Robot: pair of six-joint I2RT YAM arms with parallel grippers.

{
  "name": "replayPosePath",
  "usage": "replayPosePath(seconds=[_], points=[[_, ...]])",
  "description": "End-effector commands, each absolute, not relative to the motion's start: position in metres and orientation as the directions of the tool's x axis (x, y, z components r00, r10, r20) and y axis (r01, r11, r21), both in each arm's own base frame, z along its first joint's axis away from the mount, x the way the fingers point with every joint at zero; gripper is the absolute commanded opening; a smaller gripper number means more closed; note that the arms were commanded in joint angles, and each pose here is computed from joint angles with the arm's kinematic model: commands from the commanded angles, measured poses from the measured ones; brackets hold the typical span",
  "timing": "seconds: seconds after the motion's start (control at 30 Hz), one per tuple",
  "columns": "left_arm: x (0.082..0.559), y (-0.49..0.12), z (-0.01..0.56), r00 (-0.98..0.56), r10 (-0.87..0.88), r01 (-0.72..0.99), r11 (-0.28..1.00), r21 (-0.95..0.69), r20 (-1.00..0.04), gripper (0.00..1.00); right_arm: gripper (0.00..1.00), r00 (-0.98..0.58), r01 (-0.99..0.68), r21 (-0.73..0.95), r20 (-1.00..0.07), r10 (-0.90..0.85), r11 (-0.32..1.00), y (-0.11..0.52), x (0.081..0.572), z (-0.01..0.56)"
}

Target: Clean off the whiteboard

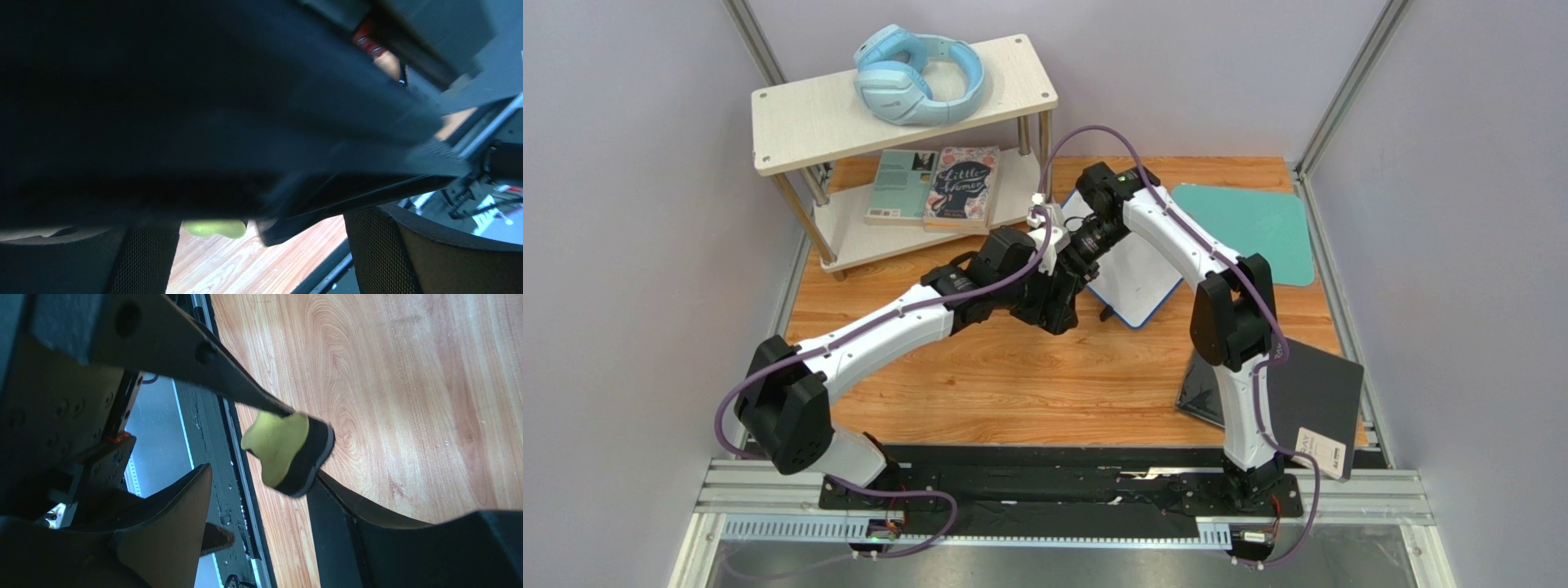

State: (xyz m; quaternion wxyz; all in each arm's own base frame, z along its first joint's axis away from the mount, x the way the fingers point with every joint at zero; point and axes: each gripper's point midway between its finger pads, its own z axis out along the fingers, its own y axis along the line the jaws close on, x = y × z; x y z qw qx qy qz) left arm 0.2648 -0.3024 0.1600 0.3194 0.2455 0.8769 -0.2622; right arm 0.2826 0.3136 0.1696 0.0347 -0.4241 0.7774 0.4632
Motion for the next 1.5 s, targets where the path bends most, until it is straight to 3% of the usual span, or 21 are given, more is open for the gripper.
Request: replayPosePath(seconds=[0.0, 0.07, 0.3, 0.4, 0.53, 0.7, 0.77, 0.9, 1.0, 1.3, 1.47], points=[[0.262, -0.324, 0.175, -0.670, 0.249, 0.636, 0.678, -0.368, -0.699, 0.94, 0.60, -0.683, -0.619, 0.751, -0.371, -0.629, 0.229, 0.313, 0.268, 0.182], [0.261, -0.325, 0.175, -0.671, 0.251, 0.636, 0.679, -0.367, -0.698, 0.93, 0.57, -0.689, -0.616, 0.751, -0.366, -0.626, 0.238, 0.313, 0.270, 0.181], [0.247, -0.329, 0.189, -0.650, 0.244, 0.669, 0.634, -0.389, -0.720, 0.93, 0.04, -0.702, -0.615, 0.729, -0.333, -0.630, 0.300, 0.310, 0.275, 0.166], [0.241, -0.320, 0.191, -0.652, 0.232, 0.658, 0.646, -0.387, -0.722, 0.93, 0.00, -0.704, -0.619, 0.720, -0.331, -0.628, 0.314, 0.309, 0.276, 0.162], [0.246, -0.282, 0.188, -0.645, 0.237, 0.587, 0.763, -0.272, -0.727, 0.95, 0.00, -0.704, -0.619, 0.713, -0.319, -0.634, 0.329, 0.306, 0.276, 0.155], [0.234, -0.258, 0.183, -0.658, 0.278, 0.574, 0.786, -0.228, -0.699, 0.96, 0.00, -0.708, -0.612, 0.715, -0.304, -0.637, 0.339, 0.307, 0.277, 0.147], [0.231, -0.250, 0.178, -0.668, 0.278, 0.559, 0.800, -0.218, -0.690, 0.96, 0.08, -0.710, -0.611, 0.708, -0.291, -0.641, 0.356, 0.307, 0.279, 0.142], [0.228, -0.250, 0.174, -0.676, 0.267, 0.552, 0.801, -0.231, -0.687, 0.96, 0.42, -0.665, -0.671, 0.634, -0.288, -0.689, 0.384, 0.307, 0.277, 0.134], [0.230, -0.250, 0.168, -0.689, 0.268, 0.540, 0.809, -0.230, -0.674, 0.96, 0.55, -0.619, -0.734, 0.553, -0.304, -0.725, 0.395, 0.307, 0.275, 0.130], [0.241, -0.238, 0.158, -0.709, 0.263, 0.474, 0.864, -0.167, -0.654, 0.93, 0.56, -0.624, -0.759, 0.468, -0.324, -0.711, 0.453, 0.302, 0.287, 0.133], [0.249, -0.215, 0.154, -0.738, 0.199, 0.391, 0.905, -0.168, -0.644, 0.96, 0.56, -0.680, -0.733, 0.389, -0.428, -0.595, 0.558, 0.281, 0.318, 0.165]])
